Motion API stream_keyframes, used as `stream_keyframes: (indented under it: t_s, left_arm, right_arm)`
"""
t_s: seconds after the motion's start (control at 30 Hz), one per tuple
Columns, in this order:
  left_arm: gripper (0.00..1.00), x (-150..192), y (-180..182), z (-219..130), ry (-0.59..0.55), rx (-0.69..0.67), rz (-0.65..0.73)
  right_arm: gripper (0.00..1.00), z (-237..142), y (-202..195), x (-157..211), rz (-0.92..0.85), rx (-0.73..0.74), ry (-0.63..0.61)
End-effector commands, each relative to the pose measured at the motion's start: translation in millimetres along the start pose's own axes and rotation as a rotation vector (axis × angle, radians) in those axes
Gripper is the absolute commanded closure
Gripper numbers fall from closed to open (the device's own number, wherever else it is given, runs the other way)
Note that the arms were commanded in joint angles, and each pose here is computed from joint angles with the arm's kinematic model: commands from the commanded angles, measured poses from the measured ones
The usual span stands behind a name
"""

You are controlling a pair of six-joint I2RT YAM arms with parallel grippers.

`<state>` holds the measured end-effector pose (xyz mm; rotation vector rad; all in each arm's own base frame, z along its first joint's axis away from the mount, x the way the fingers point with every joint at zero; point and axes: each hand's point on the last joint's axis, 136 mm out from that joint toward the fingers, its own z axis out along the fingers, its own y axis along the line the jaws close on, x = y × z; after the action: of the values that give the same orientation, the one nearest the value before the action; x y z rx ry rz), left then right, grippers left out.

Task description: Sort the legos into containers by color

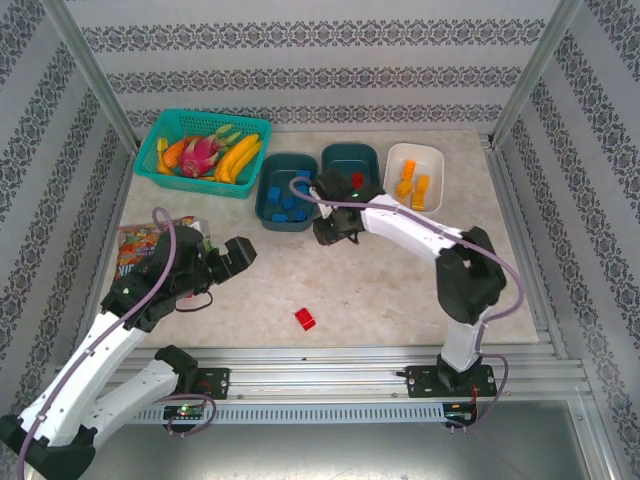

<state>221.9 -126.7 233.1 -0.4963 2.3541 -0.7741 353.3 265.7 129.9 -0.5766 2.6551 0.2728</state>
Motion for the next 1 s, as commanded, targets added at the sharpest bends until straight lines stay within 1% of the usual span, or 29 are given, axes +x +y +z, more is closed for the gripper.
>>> stream_keyframes:
  t_s: [0.0,0.13,0.33,0.47,0.53,0.67,0.8,0.9,0.97]
  left_arm:
    - [0.00,-17,-38,5,-0.023,0.096,0.047]
    - [0.00,-27,-58,30,0.002,0.116,0.067]
    - [0.00,-48,-85,66,0.000,0.121,0.107]
    - [0.00,-59,-97,88,0.003,0.125,0.126]
    - [0.00,-63,-102,99,0.004,0.126,0.127]
    - [0.00,-73,-109,114,0.008,0.126,0.135]
    - [0.00,-78,-111,119,0.008,0.122,0.139]
    - [0.00,-77,-109,120,0.013,0.119,0.133]
    - [0.00,-76,-105,121,0.018,0.114,0.126]
  right_arm:
    - [0.75,-18,-24,-26,0.124,-0.010,-0.063]
    - [0.76,-11,-52,-64,0.243,-0.043,-0.106]
    - [0.76,31,-93,-127,0.407,-0.087,-0.146]
    - [0.75,54,-123,-157,0.519,-0.111,-0.178]
    - [0.75,70,-135,-167,0.570,-0.130,-0.184]
    - [0.71,94,-146,-183,0.605,-0.171,-0.213]
    - [0.67,114,-155,-186,0.647,-0.187,-0.210]
    - [0.62,121,-155,-192,0.664,-0.229,-0.232]
    - [0.55,122,-155,-194,0.674,-0.256,-0.233]
